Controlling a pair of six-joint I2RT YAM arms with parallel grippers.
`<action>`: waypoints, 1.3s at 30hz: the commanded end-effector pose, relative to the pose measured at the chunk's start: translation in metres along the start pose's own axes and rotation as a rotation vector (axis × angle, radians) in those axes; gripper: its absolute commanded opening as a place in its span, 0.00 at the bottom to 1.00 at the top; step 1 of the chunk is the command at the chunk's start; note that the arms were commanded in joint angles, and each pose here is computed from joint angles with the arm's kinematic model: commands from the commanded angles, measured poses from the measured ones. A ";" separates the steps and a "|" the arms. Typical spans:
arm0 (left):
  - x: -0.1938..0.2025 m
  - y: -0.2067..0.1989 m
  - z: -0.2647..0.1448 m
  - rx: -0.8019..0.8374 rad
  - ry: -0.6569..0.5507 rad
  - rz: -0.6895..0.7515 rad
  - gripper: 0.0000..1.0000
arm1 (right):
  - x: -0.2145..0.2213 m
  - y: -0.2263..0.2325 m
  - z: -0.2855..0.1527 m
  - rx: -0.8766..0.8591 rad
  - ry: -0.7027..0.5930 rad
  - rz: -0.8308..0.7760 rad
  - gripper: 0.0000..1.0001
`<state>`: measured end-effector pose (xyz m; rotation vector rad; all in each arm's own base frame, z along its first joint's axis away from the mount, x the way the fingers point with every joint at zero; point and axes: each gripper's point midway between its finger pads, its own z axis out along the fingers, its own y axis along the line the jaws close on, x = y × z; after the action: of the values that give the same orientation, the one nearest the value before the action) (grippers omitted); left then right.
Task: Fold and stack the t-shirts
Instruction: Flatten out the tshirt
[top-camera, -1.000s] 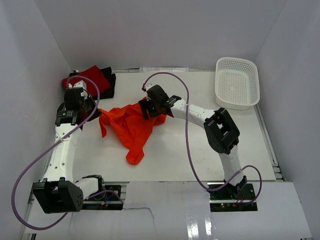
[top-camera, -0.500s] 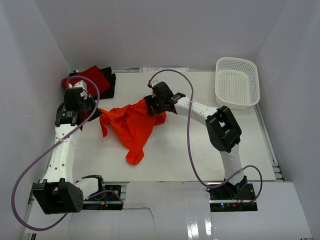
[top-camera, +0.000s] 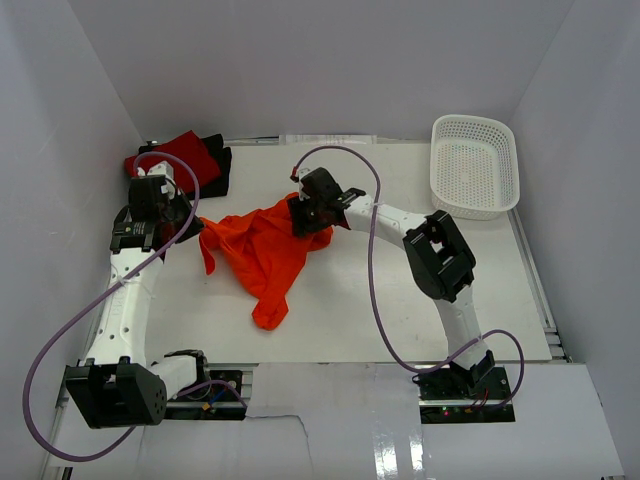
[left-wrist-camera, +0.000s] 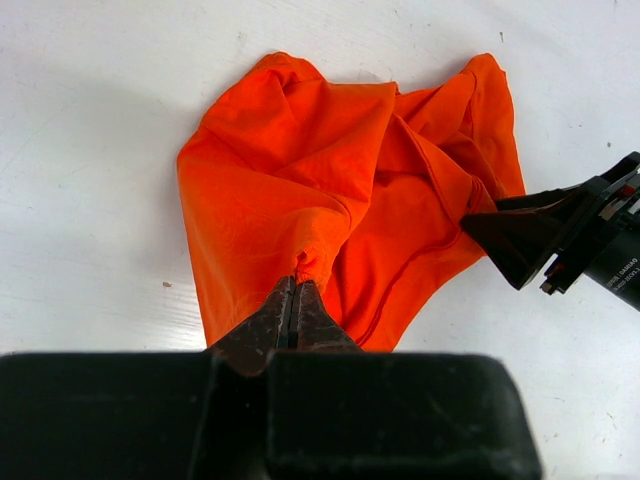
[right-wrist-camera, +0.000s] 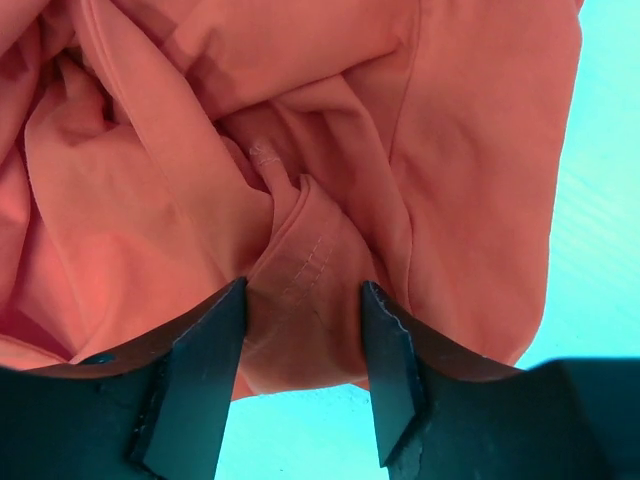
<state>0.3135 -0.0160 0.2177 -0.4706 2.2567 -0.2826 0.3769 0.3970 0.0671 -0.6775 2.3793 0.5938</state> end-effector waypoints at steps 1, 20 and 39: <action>-0.001 -0.003 -0.006 0.019 -0.021 -0.001 0.02 | -0.018 0.010 -0.004 -0.036 -0.040 -0.014 0.54; -0.002 -0.004 -0.005 0.024 -0.019 -0.001 0.02 | -0.035 0.014 -0.006 -0.054 -0.068 -0.095 0.45; 0.000 -0.005 -0.002 0.028 -0.012 -0.001 0.02 | -0.017 0.013 -0.002 -0.066 -0.008 -0.092 0.25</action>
<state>0.3119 -0.0171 0.2121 -0.4722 2.2696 -0.2876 0.3781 0.4079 0.0772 -0.7921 2.3346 0.6332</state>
